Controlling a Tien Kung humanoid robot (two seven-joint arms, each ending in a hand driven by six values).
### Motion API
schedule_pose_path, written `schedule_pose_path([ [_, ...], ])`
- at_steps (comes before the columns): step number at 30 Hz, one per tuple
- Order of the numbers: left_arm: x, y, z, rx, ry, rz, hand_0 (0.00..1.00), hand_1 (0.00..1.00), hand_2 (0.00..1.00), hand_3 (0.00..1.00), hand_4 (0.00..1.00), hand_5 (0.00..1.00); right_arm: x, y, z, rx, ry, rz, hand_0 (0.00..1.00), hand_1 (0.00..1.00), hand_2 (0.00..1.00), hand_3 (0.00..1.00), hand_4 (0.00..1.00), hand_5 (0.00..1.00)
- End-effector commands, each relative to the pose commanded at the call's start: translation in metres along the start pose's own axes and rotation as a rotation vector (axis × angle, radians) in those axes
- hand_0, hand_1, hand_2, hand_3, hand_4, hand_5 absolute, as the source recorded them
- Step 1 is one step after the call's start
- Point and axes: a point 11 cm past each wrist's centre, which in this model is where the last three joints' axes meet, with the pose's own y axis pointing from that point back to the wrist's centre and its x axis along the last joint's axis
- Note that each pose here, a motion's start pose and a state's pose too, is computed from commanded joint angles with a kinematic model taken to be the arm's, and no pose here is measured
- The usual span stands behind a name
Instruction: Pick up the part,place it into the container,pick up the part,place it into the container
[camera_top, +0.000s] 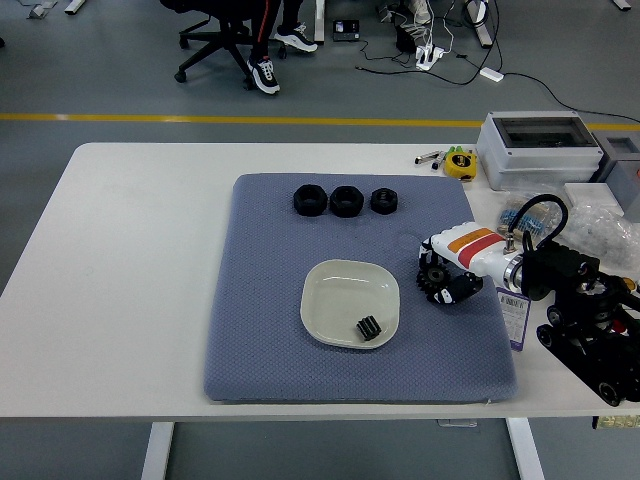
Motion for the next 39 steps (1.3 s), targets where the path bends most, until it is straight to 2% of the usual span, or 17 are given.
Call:
schedule_pose_path([
  [2, 0.000, 0.000, 0.000, 0.000, -0.001, 0.000, 0.680, 0.654, 0.644, 0.553, 0.618, 0.582, -0.002, 0.000, 0.001, -0.001, 0.003, -0.004, 0.311, 0.443, 0.491, 0.464, 0.683, 0.135],
  [3, 0.000, 0.000, 0.000, 0.000, 0.000, 0.000, 0.680, 0.655, 0.644, 0.553, 0.618, 0.581, -0.003, 0.000, 0.001, -0.001, 0.004, -0.006, 0.275, 0.398, 0.452, 0.443, 0.683, 0.031],
  [8, 0.000, 0.000, 0.000, 0.000, 0.000, -0.001, 0.680, 0.655, 0.644, 0.553, 0.618, 0.581, -0.002, 0.002, 0.002, 0.000, -0.001, 0.004, 0.275, 0.398, 0.452, 0.443, 0.683, 0.031],
  [9, 0.000, 0.000, 0.000, -0.001, -0.001, -0.001, 0.680, 0.657, 0.645, 0.553, 0.618, 0.581, -0.001, 0.002, 0.002, 0.002, -0.004, 0.009, 0.211, 0.348, 0.409, 0.404, 0.639, 0.002],
  [14, 0.000, 0.000, 0.001, -0.001, -0.002, -0.001, 0.680, 0.657, 0.645, 0.553, 0.618, 0.581, 0.007, 0.003, 0.000, 0.012, -0.020, 0.049, 0.211, 0.348, 0.409, 0.404, 0.639, 0.002],
  [15, 0.001, 0.000, 0.001, -0.002, -0.002, -0.001, 0.681, 0.657, 0.645, 0.554, 0.619, 0.580, 0.009, 0.003, 0.000, 0.014, -0.024, 0.056, 0.137, 0.231, 0.323, 0.388, 0.516, 0.002],
  [20, 0.002, 0.000, 0.003, -0.007, -0.002, -0.001, 0.681, 0.657, 0.645, 0.554, 0.619, 0.580, 0.014, 0.004, -0.003, 0.019, -0.037, 0.080, 0.137, 0.231, 0.323, 0.388, 0.516, 0.002],
  [21, 0.002, 0.000, 0.003, -0.008, -0.002, 0.000, 0.681, 0.657, 0.645, 0.553, 0.619, 0.580, 0.016, 0.004, -0.005, 0.023, -0.038, 0.090, 0.063, 0.152, 0.260, 0.371, 0.372, 0.002],
  [23, 0.002, 0.000, 0.003, -0.007, 0.000, 0.000, 0.681, 0.657, 0.645, 0.553, 0.619, 0.580, 0.021, 0.004, -0.008, 0.031, -0.040, 0.108, 0.063, 0.152, 0.260, 0.371, 0.372, 0.002],
  [26, 0.000, 0.000, 0.002, -0.004, 0.007, 0.001, 0.681, 0.657, 0.645, 0.553, 0.619, 0.580, 0.030, 0.005, -0.017, 0.052, -0.040, 0.144, 0.063, 0.152, 0.260, 0.371, 0.372, 0.002],
  [27, 0.000, 0.000, 0.001, -0.003, 0.010, 0.002, 0.680, 0.659, 0.642, 0.553, 0.619, 0.580, 0.032, 0.005, -0.019, 0.059, -0.041, 0.153, 0.002, 0.097, 0.217, 0.358, 0.314, 0.002],
  [32, 0.000, 0.000, 0.000, 0.000, 0.009, 0.002, 0.680, 0.659, 0.642, 0.553, 0.619, 0.580, 0.047, 0.005, -0.040, 0.116, -0.043, 0.201, 0.002, 0.097, 0.217, 0.358, 0.314, 0.002],
  [33, -0.001, 0.000, -0.001, 0.000, 0.009, 0.002, 0.680, 0.659, 0.642, 0.553, 0.619, 0.580, 0.049, 0.006, -0.045, 0.130, -0.044, 0.208, 0.002, 0.060, 0.186, 0.356, 0.328, 0.002],
  [35, -0.001, 0.000, -0.001, 0.001, 0.009, 0.002, 0.680, 0.659, 0.642, 0.553, 0.619, 0.580, 0.054, 0.005, -0.055, 0.157, -0.044, 0.221, 0.002, 0.060, 0.186, 0.356, 0.328, 0.002],
  [39, 0.000, 0.000, -0.001, 0.001, 0.007, 0.002, 0.680, 0.658, 0.641, 0.553, 0.619, 0.580, 0.058, 0.004, -0.074, 0.208, -0.038, 0.226, 0.002, 0.047, 0.172, 0.348, 0.310, 0.002],
])
